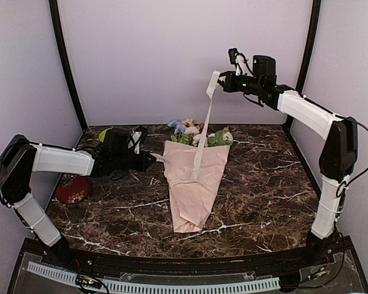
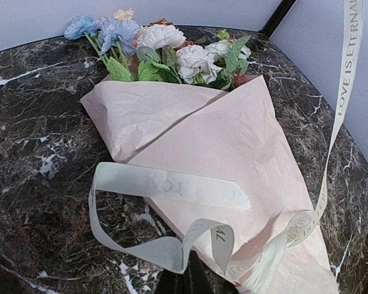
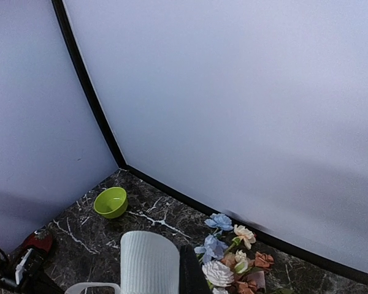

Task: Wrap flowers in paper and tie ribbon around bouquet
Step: Tie the ribbon around the folded bouquet.

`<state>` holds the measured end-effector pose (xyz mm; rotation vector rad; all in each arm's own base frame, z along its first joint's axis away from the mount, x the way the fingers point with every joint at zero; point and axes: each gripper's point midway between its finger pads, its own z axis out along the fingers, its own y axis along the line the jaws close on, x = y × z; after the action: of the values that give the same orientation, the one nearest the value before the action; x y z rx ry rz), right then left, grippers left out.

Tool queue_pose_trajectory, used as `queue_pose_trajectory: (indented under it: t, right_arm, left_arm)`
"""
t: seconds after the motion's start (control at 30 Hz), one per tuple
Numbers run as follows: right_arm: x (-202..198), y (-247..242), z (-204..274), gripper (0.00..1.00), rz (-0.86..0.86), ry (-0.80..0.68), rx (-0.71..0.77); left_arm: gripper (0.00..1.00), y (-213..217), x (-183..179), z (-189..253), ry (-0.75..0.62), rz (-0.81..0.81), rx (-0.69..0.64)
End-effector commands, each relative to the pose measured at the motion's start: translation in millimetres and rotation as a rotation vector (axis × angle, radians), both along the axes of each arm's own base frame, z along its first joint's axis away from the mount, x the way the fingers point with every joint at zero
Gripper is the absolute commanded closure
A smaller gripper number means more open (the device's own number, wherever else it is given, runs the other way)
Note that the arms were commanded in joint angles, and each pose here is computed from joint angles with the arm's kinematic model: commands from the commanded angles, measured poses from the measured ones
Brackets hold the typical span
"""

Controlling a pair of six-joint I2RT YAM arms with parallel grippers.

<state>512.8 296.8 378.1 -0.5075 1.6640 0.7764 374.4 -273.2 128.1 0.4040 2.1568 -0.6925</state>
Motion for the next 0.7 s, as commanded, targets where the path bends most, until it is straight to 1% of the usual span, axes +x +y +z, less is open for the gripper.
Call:
queue_pose_trajectory:
  t: [0.0,0.13,0.3,0.4,0.53,0.67]
  right_arm:
    - [-34,32,60,1.00,0.119,-0.120,0.057]
    - [-62,45,96,1.00,0.160,-0.205,0.059]
    - [-85,41,122,1.00,0.166,-0.270,0.075]
    - [-83,41,112,1.00,0.156,-0.259,0.063]
    - [-75,48,90,1.00,0.171,-0.203,0.053]
    - [-71,56,82,1.00,0.187,-0.185,0.052]
  left_arm:
    - [1.00,-10,-6,-6,0.009,-0.042,0.007]
    - [1.00,-15,-10,-14,0.026,-0.055,0.007]
    - [1.00,-16,-12,-16,0.030,-0.059,0.002]
    - [1.00,-17,-13,-17,0.033,-0.065,0.002]
    - [1.00,-20,-13,-13,0.024,-0.071,0.000]
    - [1.00,-19,-11,-10,0.015,-0.066,0.001]
